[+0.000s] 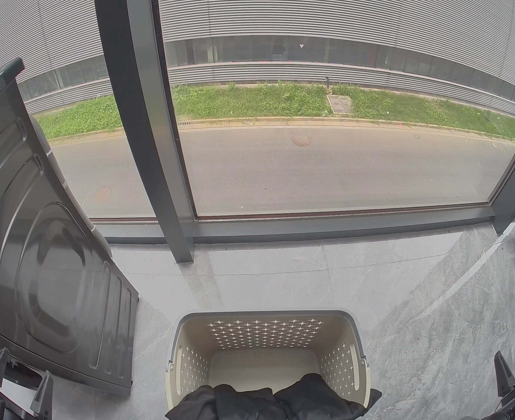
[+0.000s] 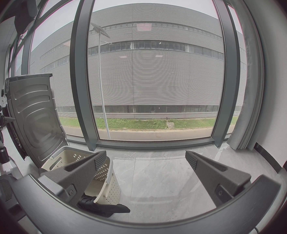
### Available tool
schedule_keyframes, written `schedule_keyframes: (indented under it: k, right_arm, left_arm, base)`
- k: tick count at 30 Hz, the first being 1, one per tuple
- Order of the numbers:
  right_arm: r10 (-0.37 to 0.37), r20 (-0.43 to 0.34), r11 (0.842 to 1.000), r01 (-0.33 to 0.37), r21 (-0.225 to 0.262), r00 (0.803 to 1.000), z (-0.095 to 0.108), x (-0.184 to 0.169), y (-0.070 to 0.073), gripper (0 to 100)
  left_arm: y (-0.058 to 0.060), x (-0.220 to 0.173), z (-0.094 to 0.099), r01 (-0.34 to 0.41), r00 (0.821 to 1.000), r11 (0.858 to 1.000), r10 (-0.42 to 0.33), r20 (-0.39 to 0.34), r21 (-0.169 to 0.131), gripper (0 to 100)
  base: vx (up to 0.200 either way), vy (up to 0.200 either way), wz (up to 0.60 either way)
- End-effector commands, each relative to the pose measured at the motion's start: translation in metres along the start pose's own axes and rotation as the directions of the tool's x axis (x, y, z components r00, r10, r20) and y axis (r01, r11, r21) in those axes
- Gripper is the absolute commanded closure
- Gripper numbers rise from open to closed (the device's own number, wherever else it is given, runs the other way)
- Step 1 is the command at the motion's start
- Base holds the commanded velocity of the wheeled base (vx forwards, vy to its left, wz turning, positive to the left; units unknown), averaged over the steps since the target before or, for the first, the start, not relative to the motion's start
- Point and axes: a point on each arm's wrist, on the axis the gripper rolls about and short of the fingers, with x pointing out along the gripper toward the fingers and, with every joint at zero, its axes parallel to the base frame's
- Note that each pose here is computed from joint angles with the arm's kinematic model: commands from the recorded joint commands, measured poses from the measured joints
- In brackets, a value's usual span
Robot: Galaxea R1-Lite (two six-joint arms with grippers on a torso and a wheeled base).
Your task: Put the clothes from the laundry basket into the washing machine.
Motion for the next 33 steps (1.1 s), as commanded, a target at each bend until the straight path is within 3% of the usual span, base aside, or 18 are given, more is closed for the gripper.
schedule_keyframes:
  k: [1,33]
  right_arm:
    - [0.001,-0.016,1.0,-0.001,0.0,1.0,-0.0049,0.0012,0.0,0]
    - [0.001,-0.016,1.0,-0.001,0.0,1.0,-0.0049,0.0012,0.0,0]
  left_arm:
    - [0.0001,0.0,-0.0053,0.0,1.0,1.0,0.0,-0.001,-0.001,0]
    - [0.0001,0.0,-0.0053,0.0,1.0,1.0,0.0,-0.001,-0.001,0]
  base:
    - [0.0,0.0,0.0]
    - [0.0,0.0,0.0]
